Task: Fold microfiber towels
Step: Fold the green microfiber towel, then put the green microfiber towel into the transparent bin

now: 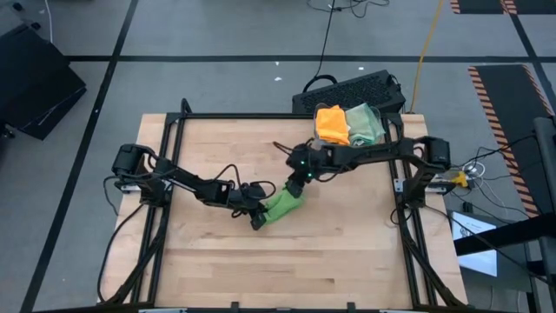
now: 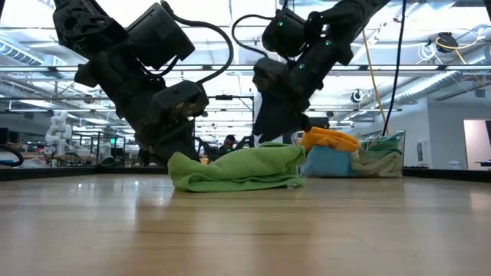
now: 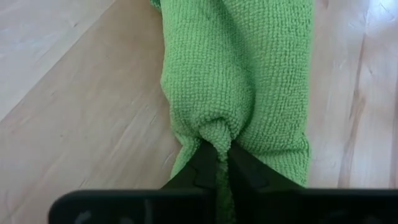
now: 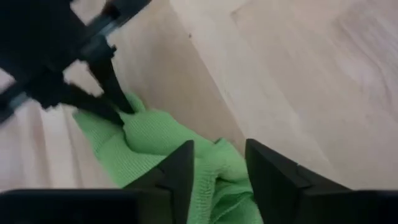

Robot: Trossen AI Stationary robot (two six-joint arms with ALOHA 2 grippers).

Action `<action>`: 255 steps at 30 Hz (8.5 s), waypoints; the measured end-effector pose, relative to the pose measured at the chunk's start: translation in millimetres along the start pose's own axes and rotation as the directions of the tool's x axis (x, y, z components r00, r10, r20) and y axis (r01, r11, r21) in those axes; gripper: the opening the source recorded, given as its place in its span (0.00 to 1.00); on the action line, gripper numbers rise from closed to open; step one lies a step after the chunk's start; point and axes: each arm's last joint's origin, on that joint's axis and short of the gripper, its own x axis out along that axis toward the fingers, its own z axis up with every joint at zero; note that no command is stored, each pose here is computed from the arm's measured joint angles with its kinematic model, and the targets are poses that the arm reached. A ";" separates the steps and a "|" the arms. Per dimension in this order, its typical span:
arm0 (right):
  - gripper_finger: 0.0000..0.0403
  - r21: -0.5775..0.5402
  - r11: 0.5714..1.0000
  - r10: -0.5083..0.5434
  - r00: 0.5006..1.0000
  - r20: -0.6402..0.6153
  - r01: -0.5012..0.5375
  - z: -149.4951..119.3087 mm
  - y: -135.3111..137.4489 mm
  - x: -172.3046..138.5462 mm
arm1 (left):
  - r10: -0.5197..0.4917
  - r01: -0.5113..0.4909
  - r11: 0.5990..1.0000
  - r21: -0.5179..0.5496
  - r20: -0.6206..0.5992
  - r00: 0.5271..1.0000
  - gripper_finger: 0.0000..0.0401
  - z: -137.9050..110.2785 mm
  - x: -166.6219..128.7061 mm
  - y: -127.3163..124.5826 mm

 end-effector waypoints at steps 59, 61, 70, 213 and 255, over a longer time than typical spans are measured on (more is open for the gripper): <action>0.27 0.502 0.865 -0.002 1.000 0.015 -0.005 7.9 -36.5 -0.6 | 0.115 -0.075 0.947 -0.313 0.112 0.987 0.02 -22.7 -16.6 -30.4; 0.34 0.482 0.875 0.042 0.999 0.009 -0.042 5.9 -26.7 0.7 | 0.124 -0.084 0.947 -0.309 0.111 0.986 0.02 -23.0 -16.1 -29.5; 0.54 0.324 0.946 0.042 0.998 -0.046 -0.025 8.7 -9.9 0.6 | 0.134 -0.097 0.952 -0.291 0.112 0.985 0.04 -23.3 -16.2 -28.8; 0.00 0.309 0.944 0.125 0.992 -0.008 -0.117 -58.9 -4.5 56.9 | -0.046 0.024 0.873 -0.487 -0.034 0.998 0.38 13.7 -62.2 -4.0; 0.28 0.321 0.941 0.102 0.994 0.031 -0.106 -36.2 1.2 -30.1 | -0.111 0.165 0.891 -0.422 0.150 0.982 0.03 34.0 -7.3 12.2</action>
